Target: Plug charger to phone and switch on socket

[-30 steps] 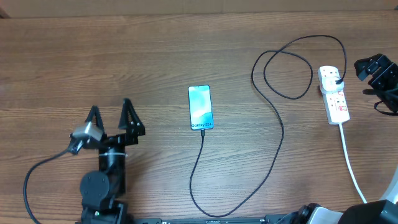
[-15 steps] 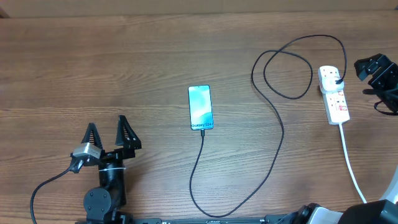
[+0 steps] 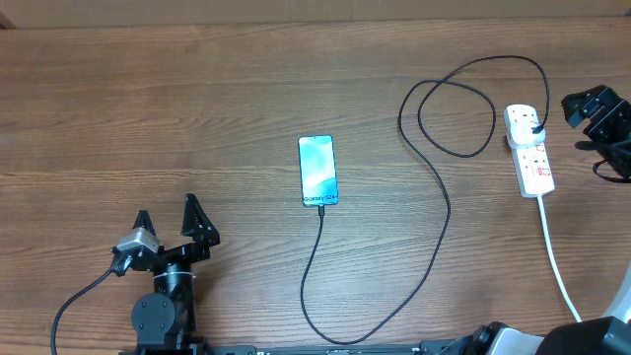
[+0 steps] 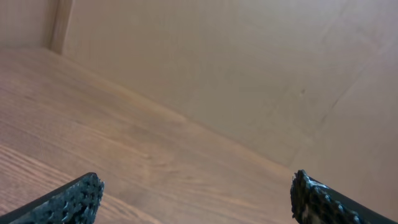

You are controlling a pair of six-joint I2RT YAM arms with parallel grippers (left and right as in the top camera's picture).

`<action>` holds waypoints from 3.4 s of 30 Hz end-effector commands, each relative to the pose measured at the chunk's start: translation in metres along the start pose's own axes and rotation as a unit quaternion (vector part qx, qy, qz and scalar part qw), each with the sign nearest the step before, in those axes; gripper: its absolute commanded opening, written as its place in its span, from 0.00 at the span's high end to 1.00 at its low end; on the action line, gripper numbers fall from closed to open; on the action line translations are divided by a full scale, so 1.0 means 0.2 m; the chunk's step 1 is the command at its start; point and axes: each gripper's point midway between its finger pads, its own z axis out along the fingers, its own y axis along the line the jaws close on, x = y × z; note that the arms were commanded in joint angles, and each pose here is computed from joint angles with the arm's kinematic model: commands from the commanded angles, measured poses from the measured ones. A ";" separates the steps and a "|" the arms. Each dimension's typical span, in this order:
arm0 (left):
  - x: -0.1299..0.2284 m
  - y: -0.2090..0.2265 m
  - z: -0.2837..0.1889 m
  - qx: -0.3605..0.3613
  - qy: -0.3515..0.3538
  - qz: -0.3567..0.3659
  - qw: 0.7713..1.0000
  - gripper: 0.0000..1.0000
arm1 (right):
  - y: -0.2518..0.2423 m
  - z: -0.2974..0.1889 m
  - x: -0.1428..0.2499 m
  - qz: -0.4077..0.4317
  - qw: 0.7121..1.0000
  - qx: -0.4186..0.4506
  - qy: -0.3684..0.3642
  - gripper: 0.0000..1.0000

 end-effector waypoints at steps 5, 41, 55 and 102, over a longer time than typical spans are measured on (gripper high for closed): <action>0.09 -0.05 -0.01 0.043 0.040 0.093 0.994 0.00 | 0.00 0.00 -0.01 0.000 1.000 0.002 -0.003 0.00; 0.18 -0.03 -0.02 0.058 0.072 0.222 0.971 0.00 | 0.00 0.00 -0.01 0.000 1.000 0.002 -0.003 0.00; 0.18 -0.03 -0.02 0.058 0.072 0.222 0.971 0.00 | 0.00 0.00 -0.01 0.000 1.000 0.001 -0.003 0.00; 0.18 -0.03 -0.02 0.058 0.072 0.222 0.971 0.00 | 0.36 -0.10 -0.07 -0.096 0.991 -0.055 -0.075 0.00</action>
